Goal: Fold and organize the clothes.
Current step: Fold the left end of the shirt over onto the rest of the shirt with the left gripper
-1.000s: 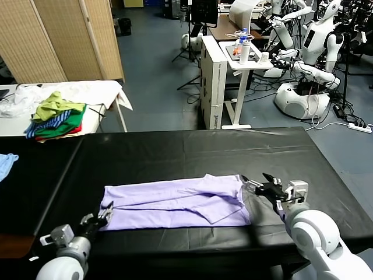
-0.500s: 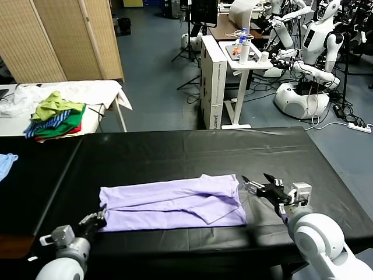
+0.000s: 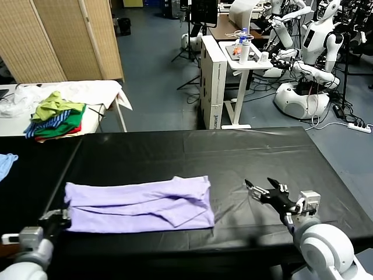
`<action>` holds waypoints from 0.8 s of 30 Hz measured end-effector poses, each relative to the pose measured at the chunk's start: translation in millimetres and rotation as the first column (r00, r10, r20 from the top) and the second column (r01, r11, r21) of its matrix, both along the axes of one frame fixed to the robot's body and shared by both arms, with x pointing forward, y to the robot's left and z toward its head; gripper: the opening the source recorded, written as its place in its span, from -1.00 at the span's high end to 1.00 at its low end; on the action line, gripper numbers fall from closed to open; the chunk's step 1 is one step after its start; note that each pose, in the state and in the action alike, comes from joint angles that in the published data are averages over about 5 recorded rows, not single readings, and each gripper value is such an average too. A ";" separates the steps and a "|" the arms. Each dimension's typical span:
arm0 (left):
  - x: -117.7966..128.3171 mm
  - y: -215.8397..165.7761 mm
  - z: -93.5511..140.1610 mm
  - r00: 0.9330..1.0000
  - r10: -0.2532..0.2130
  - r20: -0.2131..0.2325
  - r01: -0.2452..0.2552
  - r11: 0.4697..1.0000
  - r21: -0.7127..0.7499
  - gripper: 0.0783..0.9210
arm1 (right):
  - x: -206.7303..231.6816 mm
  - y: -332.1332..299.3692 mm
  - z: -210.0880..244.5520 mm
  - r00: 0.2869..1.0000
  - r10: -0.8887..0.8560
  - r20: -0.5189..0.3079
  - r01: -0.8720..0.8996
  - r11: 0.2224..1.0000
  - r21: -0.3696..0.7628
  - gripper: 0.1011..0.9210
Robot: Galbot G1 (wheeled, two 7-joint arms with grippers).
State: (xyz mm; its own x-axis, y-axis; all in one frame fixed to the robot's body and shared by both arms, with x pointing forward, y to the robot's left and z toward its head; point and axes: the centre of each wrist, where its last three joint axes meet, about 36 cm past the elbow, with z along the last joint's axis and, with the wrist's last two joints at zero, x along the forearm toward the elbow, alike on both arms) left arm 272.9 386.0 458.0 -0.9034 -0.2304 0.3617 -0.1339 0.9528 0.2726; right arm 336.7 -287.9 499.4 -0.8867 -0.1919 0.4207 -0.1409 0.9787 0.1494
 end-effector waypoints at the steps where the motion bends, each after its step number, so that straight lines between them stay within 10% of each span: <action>1: -0.7 -0.4 2.8 1.000 0.004 0.004 -0.004 1.000 0.004 0.76 | -1.2 0.7 -1.2 1.000 -0.001 -0.001 0.001 1.000 0.002 -0.97; 24: 12.4 -157.3 20.3 0.987 -0.136 0.090 0.163 0.815 -0.556 0.76 | -30.3 -6.4 -43.2 0.994 -0.098 -0.054 0.095 0.994 -0.058 -0.97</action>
State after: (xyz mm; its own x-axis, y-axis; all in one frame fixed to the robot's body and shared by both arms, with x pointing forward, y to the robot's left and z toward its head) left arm 285.3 228.7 478.3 -0.9282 0.1383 0.3453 0.0236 0.9484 -0.3163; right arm 306.3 -294.3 456.2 -0.8745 -0.0820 0.4780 -0.0387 0.9943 0.0997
